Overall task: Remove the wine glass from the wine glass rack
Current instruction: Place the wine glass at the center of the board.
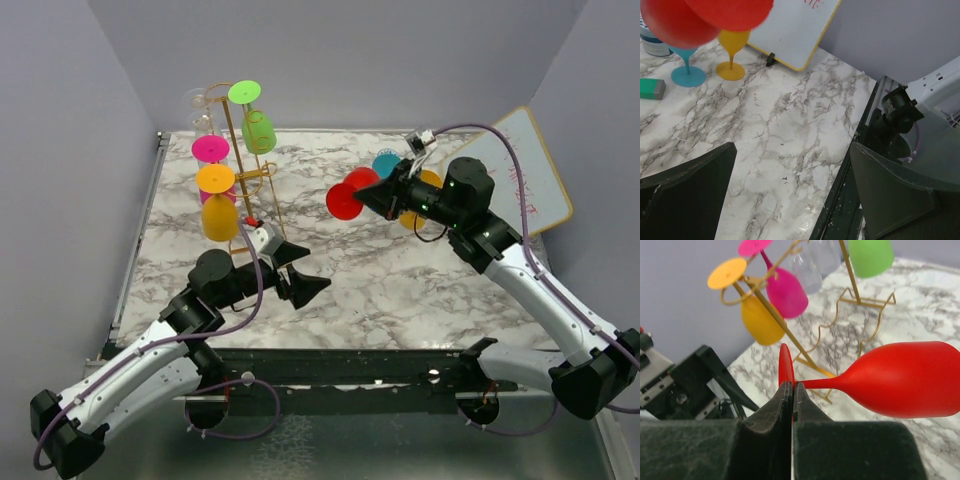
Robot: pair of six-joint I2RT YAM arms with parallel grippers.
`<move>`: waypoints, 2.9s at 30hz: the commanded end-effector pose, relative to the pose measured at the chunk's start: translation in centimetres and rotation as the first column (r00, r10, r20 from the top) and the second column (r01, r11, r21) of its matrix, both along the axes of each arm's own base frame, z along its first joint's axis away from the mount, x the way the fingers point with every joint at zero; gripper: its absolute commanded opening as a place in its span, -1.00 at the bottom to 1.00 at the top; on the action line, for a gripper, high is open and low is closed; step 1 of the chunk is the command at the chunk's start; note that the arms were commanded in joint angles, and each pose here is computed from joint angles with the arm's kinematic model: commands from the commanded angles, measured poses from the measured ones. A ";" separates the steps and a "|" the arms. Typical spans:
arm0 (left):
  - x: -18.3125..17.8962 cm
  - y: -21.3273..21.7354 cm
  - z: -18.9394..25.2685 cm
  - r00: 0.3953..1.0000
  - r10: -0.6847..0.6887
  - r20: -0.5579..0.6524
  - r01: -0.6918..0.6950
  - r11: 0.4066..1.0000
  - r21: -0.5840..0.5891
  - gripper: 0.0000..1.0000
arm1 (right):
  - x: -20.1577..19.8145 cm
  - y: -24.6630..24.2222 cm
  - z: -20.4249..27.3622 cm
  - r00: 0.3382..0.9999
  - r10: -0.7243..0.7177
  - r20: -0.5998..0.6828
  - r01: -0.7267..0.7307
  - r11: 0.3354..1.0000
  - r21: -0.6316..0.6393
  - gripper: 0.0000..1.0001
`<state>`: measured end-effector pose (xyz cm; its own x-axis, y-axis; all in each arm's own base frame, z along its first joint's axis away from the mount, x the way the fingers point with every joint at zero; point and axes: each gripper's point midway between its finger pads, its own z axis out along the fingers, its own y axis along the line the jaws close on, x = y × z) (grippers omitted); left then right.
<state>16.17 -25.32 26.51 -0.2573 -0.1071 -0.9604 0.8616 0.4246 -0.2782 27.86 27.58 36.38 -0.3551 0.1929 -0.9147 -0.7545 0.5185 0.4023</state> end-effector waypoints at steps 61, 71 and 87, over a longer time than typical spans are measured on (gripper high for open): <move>0.4 -3.0 0.5 0.986 -0.084 -0.144 0.062 0.987 -0.151 -1.00 | -6.1 1.2 -10.1 0.933 0.275 -0.233 -0.275 0.961 0.033 -0.42; -0.2 -3.6 -0.3 0.977 -0.141 -0.160 0.121 0.984 -0.128 -1.00 | -4.5 0.0 -9.0 0.966 0.132 -0.224 -0.132 0.991 0.012 0.52; -0.4 -3.4 -0.4 0.978 -0.138 -0.158 0.118 0.984 -0.131 -1.00 | 1.2 -6.0 -9.4 0.872 -0.395 -0.288 0.365 0.918 -0.154 1.00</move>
